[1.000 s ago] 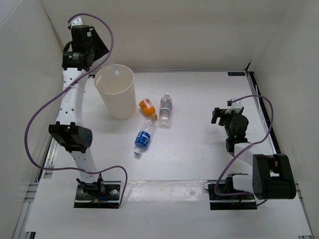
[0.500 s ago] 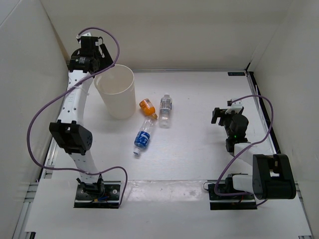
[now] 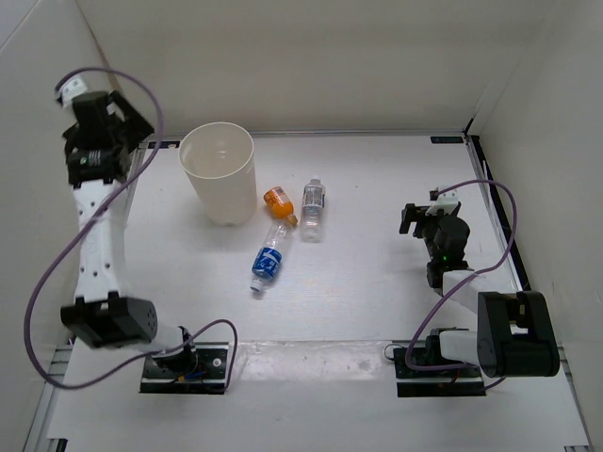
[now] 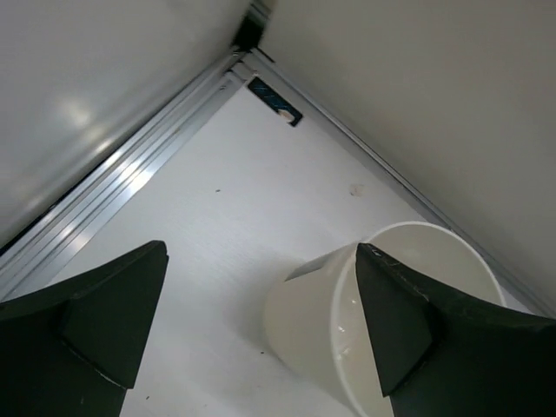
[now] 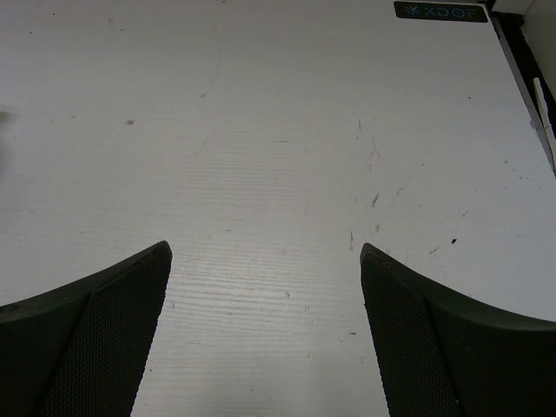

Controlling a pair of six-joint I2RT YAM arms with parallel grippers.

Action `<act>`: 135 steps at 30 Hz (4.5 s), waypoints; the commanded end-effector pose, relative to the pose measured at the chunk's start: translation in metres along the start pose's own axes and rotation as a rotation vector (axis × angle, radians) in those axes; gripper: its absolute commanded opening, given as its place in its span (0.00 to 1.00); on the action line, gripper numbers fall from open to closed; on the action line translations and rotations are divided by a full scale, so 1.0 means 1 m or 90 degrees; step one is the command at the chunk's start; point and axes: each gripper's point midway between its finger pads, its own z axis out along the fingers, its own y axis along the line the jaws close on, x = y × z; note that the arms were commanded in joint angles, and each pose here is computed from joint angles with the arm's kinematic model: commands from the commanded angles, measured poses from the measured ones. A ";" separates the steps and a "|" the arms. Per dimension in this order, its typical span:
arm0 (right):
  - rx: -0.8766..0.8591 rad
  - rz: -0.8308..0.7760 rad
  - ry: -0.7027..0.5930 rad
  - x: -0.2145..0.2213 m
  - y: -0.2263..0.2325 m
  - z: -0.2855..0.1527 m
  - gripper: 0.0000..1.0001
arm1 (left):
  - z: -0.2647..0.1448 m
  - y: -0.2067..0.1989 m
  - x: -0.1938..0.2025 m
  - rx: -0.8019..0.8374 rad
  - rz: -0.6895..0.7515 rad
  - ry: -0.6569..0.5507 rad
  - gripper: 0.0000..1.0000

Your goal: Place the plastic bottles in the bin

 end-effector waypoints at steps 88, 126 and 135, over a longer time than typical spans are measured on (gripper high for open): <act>-0.421 -0.069 0.304 -0.101 0.117 -0.030 0.90 | -0.096 -0.114 0.386 0.501 0.491 0.375 1.00; -0.385 0.108 0.362 -0.089 0.050 -0.042 0.90 | -0.113 -0.154 0.423 0.438 0.626 0.463 0.58; -0.394 0.138 0.371 -0.084 0.052 -0.036 0.90 | -0.162 -0.252 0.313 0.593 0.683 0.204 0.55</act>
